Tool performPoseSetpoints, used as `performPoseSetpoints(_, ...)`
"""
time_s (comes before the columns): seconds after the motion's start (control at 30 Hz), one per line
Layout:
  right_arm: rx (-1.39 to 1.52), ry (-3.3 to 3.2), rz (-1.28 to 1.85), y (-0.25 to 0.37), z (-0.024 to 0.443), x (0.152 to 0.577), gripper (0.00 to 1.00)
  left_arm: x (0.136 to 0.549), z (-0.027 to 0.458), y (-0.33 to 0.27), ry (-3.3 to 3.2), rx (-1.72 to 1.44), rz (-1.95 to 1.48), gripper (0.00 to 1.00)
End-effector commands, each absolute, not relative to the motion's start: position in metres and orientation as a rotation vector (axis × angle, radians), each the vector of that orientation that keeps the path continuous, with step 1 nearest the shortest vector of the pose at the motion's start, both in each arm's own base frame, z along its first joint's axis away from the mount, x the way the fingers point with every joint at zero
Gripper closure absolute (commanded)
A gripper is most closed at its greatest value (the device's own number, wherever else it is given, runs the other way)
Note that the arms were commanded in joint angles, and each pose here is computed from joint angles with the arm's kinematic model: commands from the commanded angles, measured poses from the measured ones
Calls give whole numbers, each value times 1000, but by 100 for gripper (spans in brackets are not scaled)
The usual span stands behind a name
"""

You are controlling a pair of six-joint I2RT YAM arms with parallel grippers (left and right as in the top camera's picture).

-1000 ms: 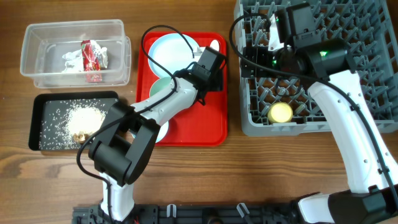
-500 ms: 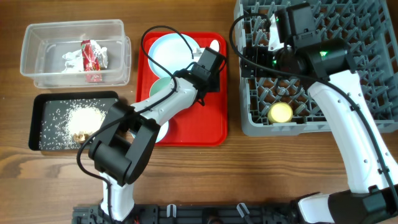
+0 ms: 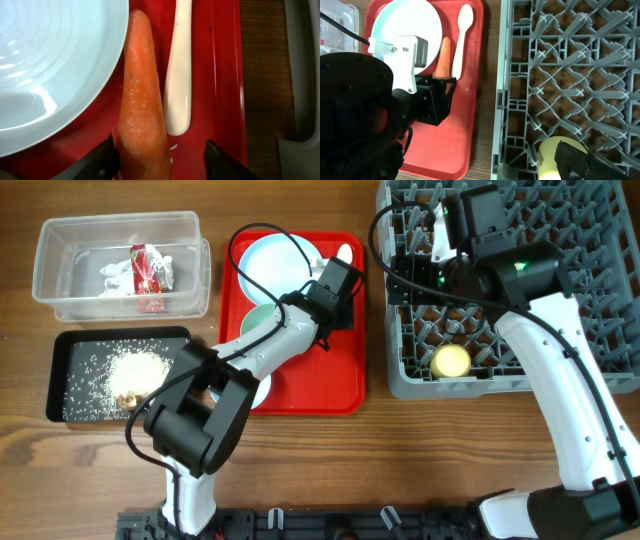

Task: Sort waste into correct bins and load items into the dishwasher rack
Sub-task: 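Carry the carrot left onto the black tray and release it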

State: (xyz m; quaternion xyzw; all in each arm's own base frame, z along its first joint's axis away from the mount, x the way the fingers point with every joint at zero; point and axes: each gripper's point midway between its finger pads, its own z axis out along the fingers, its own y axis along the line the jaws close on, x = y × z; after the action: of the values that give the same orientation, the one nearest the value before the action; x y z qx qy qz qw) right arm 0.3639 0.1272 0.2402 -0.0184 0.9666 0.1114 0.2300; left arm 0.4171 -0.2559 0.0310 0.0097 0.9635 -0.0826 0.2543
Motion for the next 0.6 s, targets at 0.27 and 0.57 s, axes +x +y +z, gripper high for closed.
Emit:
performPoseSetpoints(0.27, -75, 2640, 279, 125, 244, 366, 0, 411, 7, -260, 2681, 37, -247, 61)
performPoseSetpoints(0.57, -89, 2640, 275, 125, 244, 366, 0, 420, 45, -266, 2599, 38, -304, 76)
